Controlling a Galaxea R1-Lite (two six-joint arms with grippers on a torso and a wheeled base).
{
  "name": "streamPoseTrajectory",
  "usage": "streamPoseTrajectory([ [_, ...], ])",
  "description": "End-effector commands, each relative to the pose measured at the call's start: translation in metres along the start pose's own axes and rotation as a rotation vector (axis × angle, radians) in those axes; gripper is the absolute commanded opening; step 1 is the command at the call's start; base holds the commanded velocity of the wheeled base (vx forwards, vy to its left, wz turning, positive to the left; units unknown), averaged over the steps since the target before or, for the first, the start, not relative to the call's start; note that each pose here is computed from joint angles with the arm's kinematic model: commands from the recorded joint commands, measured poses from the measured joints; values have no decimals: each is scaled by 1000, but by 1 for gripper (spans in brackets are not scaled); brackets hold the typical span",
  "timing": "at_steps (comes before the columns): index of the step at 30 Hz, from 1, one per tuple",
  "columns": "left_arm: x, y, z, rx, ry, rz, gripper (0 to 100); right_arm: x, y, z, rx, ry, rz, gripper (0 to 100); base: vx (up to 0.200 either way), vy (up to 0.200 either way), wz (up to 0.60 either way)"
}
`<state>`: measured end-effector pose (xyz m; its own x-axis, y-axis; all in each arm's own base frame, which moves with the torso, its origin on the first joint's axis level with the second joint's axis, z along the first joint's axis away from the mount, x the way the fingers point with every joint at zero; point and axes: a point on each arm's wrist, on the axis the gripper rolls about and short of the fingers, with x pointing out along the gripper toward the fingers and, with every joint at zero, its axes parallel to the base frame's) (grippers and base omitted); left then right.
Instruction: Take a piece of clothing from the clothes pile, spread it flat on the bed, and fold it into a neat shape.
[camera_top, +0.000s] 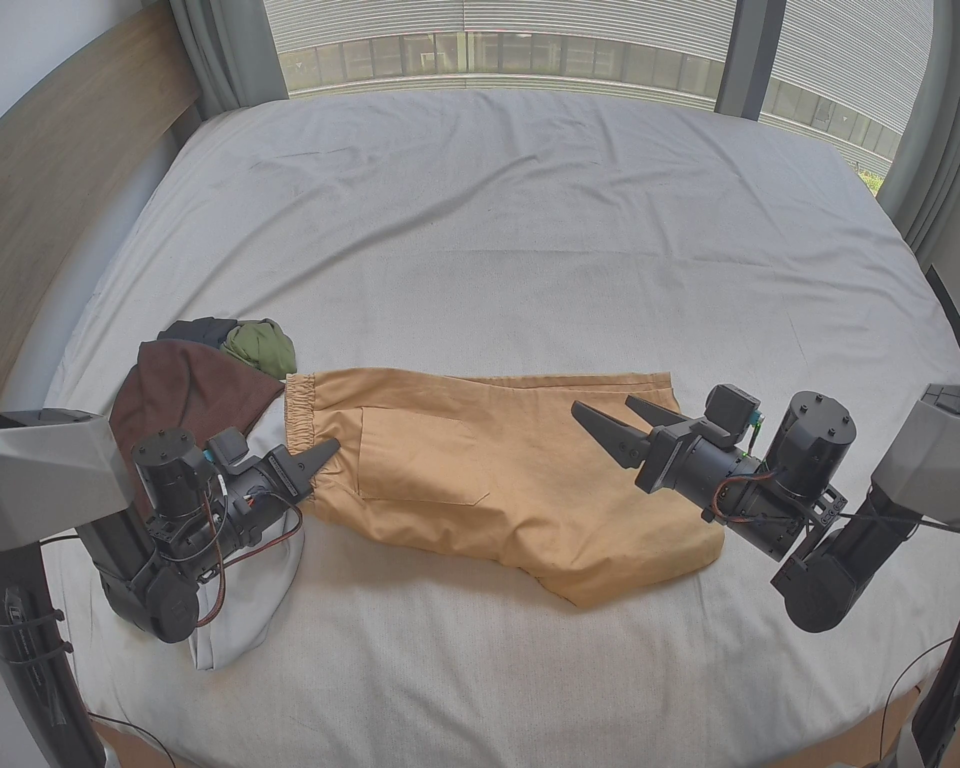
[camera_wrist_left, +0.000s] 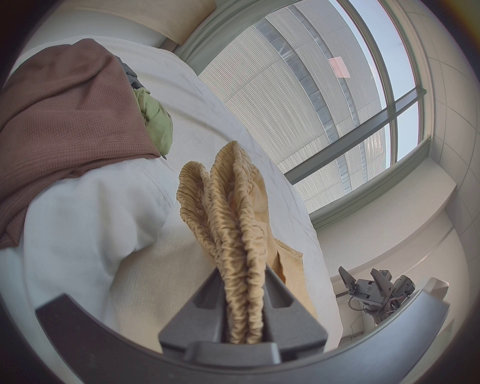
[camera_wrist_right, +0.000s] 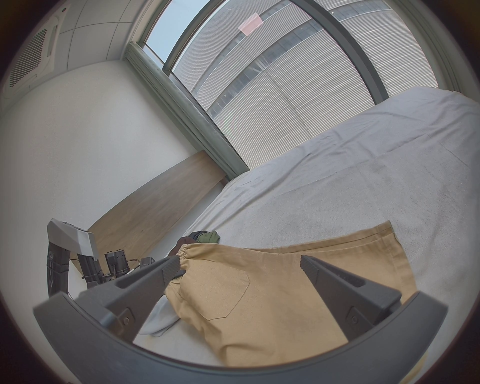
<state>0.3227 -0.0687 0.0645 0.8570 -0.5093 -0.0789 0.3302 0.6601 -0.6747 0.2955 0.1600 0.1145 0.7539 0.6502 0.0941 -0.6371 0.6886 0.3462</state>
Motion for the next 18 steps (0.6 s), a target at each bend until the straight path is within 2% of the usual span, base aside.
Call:
streamPoseTrajectory([
  [1,-2,-2,3,4,-10,-5,0,0,0,-1,1,3,0,100,0,0,0],
  [12,-23,9,12,3,-16,40,0,-2,-1,-3,4,10,-4,100,0,0,0],
  [18,-32,7,12,-2,8,24,0,-2,2,-5,6,18,2,100,0,0,0],
])
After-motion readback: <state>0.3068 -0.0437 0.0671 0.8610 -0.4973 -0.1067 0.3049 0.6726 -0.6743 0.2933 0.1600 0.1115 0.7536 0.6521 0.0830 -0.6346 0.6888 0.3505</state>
